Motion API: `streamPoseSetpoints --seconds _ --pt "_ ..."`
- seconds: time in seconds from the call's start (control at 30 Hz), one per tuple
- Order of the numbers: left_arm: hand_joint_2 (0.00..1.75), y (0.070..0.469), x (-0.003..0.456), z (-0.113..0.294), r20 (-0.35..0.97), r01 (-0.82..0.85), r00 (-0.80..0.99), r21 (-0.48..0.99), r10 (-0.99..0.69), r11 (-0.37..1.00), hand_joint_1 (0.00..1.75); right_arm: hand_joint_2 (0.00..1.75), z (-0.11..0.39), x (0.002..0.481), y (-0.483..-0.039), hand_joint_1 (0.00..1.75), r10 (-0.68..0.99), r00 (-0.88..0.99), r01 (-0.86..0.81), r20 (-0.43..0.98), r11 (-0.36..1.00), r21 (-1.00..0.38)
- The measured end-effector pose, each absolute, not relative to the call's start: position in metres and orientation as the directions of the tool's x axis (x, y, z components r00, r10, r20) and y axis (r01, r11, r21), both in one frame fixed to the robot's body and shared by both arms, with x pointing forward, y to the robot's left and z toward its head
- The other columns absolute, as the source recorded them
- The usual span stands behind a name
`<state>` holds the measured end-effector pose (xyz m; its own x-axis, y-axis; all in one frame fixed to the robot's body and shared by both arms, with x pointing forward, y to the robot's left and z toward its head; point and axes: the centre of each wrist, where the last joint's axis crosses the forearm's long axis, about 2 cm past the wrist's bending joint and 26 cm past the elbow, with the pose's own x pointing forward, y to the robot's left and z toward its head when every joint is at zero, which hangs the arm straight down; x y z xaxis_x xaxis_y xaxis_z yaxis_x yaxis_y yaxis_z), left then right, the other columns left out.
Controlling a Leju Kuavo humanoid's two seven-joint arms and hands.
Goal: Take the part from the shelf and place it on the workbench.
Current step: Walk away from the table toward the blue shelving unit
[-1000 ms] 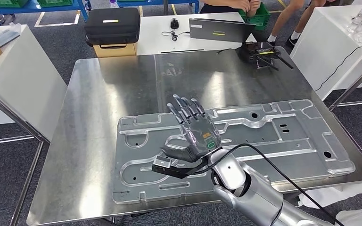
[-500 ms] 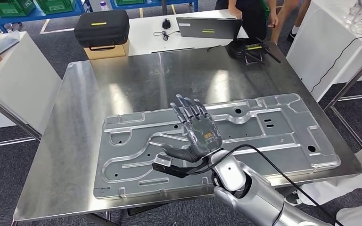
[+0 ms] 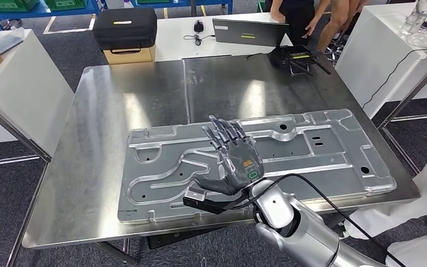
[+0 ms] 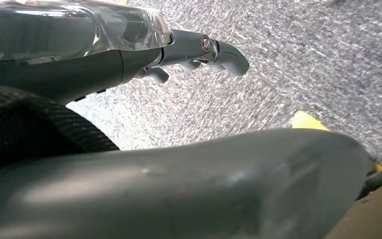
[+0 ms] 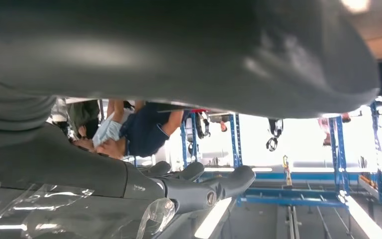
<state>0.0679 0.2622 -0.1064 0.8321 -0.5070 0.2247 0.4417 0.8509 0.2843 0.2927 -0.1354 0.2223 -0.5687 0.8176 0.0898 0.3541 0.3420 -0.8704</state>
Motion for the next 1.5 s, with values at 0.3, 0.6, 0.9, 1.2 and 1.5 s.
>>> streamPoseSetpoints --seconds 0.3,0.6,0.9,1.2,1.5 --pt "0.00 0.262 0.075 -0.105 0.229 0.447 0.826 0.292 -0.515 0.846 0.00 0.00 0.218 0.294 -0.148 0.00 0.841 -0.531 0.353 0.103 0.330 -0.876" --pt "0.00 0.261 0.076 -0.105 0.225 0.450 0.825 0.293 -0.518 0.844 0.00 0.00 0.218 0.296 -0.159 0.00 0.858 -0.502 0.361 0.105 0.319 -0.876" --pt "0.00 0.257 0.073 -0.105 0.223 0.462 0.820 0.286 -0.527 0.840 0.00 0.00 0.224 0.298 -0.167 0.00 0.867 -0.489 0.383 0.098 0.314 -0.869" --pt "0.00 0.252 0.076 -0.104 0.231 0.465 0.816 0.283 -0.530 0.839 0.00 0.00 0.223 0.298 -0.173 0.00 0.874 -0.478 0.383 0.088 0.298 -0.874" --pt "0.00 0.251 0.080 -0.104 0.231 0.465 0.815 0.287 -0.532 0.837 0.00 0.00 0.225 0.299 -0.174 0.00 0.882 -0.465 0.380 0.082 0.282 -0.881"
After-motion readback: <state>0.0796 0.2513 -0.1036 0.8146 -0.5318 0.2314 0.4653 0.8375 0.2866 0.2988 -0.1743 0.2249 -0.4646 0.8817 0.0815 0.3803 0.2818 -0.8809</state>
